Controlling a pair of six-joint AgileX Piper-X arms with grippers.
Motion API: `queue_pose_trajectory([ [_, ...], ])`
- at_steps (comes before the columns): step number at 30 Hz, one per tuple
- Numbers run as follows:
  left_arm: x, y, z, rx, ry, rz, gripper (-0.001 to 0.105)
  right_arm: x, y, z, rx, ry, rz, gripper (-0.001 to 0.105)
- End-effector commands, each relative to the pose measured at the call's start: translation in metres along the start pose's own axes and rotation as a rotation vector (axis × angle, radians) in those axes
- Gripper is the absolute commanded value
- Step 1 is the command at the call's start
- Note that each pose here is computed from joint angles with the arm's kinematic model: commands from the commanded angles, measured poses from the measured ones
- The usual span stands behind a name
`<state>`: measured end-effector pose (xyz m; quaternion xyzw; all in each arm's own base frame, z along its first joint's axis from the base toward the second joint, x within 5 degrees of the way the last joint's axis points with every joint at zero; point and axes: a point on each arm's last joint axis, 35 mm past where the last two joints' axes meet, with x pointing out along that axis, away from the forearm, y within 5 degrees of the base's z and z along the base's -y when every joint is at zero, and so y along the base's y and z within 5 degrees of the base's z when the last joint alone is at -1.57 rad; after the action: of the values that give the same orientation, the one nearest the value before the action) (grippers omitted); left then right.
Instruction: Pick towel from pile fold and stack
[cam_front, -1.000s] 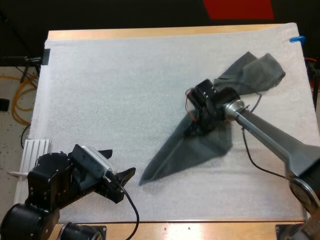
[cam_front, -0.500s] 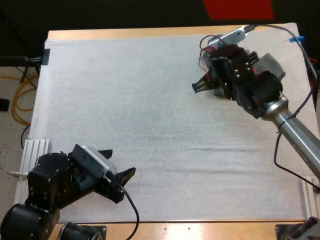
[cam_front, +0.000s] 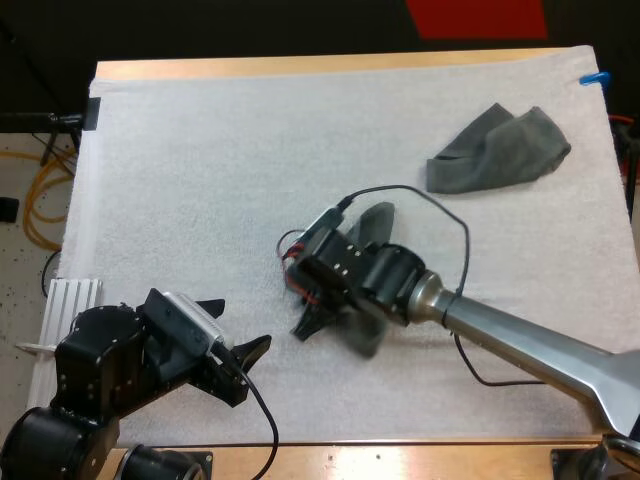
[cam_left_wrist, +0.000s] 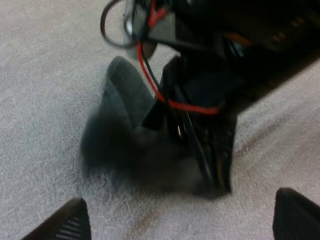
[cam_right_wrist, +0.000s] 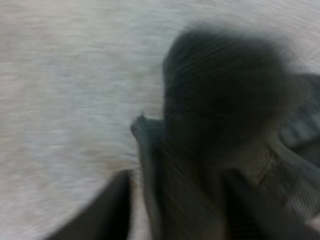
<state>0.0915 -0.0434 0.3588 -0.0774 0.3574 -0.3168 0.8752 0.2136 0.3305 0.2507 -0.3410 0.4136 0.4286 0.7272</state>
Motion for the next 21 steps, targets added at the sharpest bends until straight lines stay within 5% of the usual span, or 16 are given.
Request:
queue_pose_trajectory([
  [1,0.0,-0.001,0.0,0.006,-0.008,-0.009,0.072,-0.012,0.001,0.005,-0.023,-0.024,0.004,0.087],
  [9,0.0,-0.001,0.0,0.006,-0.008,-0.009,0.072,-0.019,-0.012,0.003,-0.003,0.021,-0.039,0.084],
  [15,0.0,-0.001,0.0,0.02,-0.008,-0.009,0.072,-0.013,-0.064,-0.013,0.187,0.036,-0.026,0.084],
  [21,0.0,-0.001,0.0,0.032,-0.009,-0.009,0.072,0.016,-0.106,-0.039,0.425,0.069,0.194,0.077],
])
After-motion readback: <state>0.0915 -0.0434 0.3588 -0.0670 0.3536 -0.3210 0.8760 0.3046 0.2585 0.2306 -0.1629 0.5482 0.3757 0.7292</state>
